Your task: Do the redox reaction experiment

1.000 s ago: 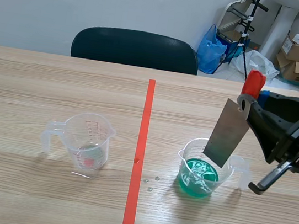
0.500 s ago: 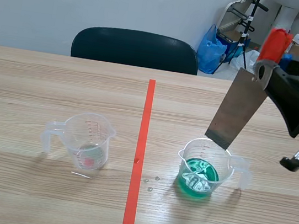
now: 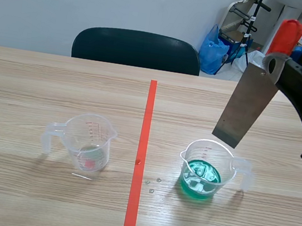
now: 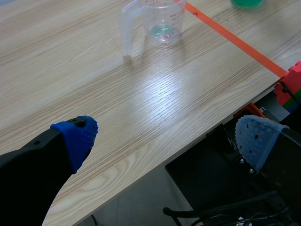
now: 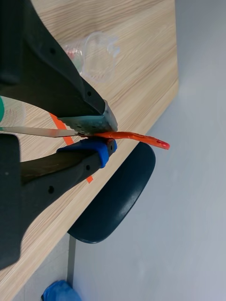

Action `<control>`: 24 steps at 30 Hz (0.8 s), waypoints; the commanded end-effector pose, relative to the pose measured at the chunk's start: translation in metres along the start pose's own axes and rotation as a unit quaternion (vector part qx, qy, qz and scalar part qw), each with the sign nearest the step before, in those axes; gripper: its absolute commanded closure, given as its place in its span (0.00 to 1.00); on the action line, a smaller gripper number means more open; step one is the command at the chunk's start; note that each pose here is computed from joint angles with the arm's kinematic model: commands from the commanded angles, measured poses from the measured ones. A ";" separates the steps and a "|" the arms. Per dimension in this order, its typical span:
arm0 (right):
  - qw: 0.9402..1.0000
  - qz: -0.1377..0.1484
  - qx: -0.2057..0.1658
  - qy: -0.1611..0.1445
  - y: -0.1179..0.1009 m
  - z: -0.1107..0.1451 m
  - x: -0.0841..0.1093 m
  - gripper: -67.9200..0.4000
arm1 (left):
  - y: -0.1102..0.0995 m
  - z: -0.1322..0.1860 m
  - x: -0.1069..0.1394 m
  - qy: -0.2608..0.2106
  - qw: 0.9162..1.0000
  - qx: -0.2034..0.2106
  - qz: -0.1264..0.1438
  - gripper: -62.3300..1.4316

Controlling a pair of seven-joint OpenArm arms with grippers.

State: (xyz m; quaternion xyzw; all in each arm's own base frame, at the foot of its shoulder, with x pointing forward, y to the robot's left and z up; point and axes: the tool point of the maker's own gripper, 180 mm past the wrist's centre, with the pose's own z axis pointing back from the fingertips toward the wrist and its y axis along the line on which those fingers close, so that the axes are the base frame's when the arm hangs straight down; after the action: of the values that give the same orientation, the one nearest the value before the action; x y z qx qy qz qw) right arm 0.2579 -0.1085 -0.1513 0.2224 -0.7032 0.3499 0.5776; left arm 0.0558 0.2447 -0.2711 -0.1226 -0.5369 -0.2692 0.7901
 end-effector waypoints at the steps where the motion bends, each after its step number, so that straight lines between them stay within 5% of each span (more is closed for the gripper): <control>1: 1.000 0.004 0.006 -0.017 -0.001 -0.002 0.012 0.97 | 0.000 -0.001 0.006 -0.013 1.000 0.001 0.001 0.00; 24: 1.000 -0.008 0.026 -0.016 0.006 -0.002 0.012 0.97 | 0.000 -0.001 0.006 -0.013 1.000 0.001 0.001 0.00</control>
State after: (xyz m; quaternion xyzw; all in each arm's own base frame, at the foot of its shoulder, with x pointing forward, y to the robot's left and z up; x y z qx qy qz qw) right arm 0.2506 -0.1025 -0.1550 0.2478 -0.6873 0.3608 0.5797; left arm 0.0558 0.2447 -0.2711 -0.1226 -0.5369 -0.2692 0.7901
